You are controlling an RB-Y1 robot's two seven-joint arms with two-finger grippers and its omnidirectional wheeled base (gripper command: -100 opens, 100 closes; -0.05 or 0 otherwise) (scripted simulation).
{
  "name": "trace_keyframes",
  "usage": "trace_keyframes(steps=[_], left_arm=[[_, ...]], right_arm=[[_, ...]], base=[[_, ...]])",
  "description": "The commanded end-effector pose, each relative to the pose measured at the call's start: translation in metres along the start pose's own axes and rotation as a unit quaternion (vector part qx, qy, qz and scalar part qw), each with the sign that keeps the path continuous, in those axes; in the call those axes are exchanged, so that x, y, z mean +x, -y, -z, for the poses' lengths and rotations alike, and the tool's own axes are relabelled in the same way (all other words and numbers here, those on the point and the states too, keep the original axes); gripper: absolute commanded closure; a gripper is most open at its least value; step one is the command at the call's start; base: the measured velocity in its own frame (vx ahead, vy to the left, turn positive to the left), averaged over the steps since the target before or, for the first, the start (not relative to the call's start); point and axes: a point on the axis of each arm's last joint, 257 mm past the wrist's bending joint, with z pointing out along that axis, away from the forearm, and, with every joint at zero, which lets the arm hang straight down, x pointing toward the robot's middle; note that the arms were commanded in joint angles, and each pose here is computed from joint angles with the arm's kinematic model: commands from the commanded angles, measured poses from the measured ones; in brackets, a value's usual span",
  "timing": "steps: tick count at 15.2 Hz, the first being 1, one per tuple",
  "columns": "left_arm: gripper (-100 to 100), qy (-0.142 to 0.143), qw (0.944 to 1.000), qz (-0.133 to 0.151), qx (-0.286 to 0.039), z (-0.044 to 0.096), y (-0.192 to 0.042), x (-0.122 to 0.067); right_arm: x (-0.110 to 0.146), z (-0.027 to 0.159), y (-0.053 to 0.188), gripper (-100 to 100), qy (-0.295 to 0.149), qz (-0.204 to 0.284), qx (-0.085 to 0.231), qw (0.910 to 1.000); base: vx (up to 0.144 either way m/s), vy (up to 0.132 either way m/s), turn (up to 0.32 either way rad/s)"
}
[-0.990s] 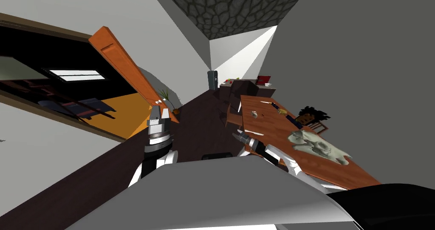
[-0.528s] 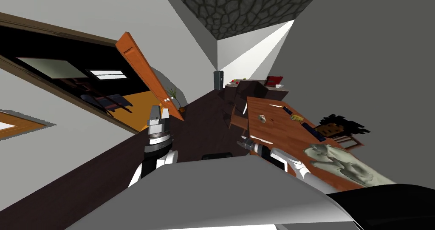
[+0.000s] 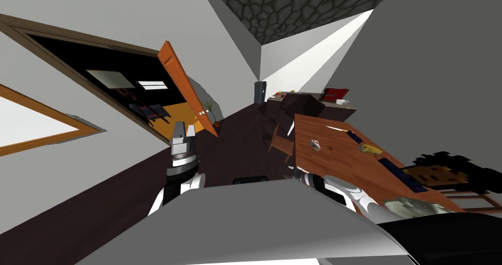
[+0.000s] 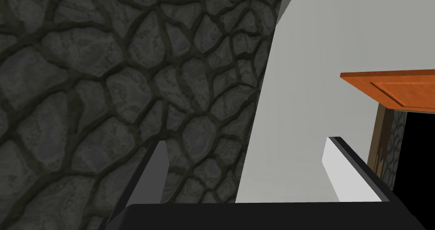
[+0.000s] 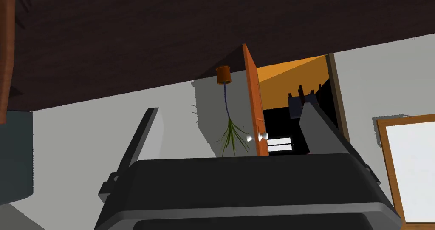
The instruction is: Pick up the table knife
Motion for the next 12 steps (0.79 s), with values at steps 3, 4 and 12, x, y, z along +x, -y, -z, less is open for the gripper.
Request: trace_keyframes(steps=[3, 4, 12], left_arm=[[0, 0.0, 1.0, 0.0, 0.0, 0.0, 0.0, 0.0], [0, 0.0, 1.0, 0.0, 0.0, 0.0, 0.0, 0.0], [0, 0.0, 1.0, 0.0, 0.0, 0.0, 0.0, 0.0]], right_arm=[[0.06, 0.035, 0.021, -100, -0.085, 0.043, 0.003, 0.9954], [0.062, 0.036, 0.022, -100, -0.088, 0.042, 0.005, 0.9952], [0.147, 0.103, 0.047, -100, -0.21, 0.09, 0.001, 0.9736]], base=[[0.065, -0.032, 0.209], [0.075, -0.038, 0.205], [0.058, -0.037, 0.162]])
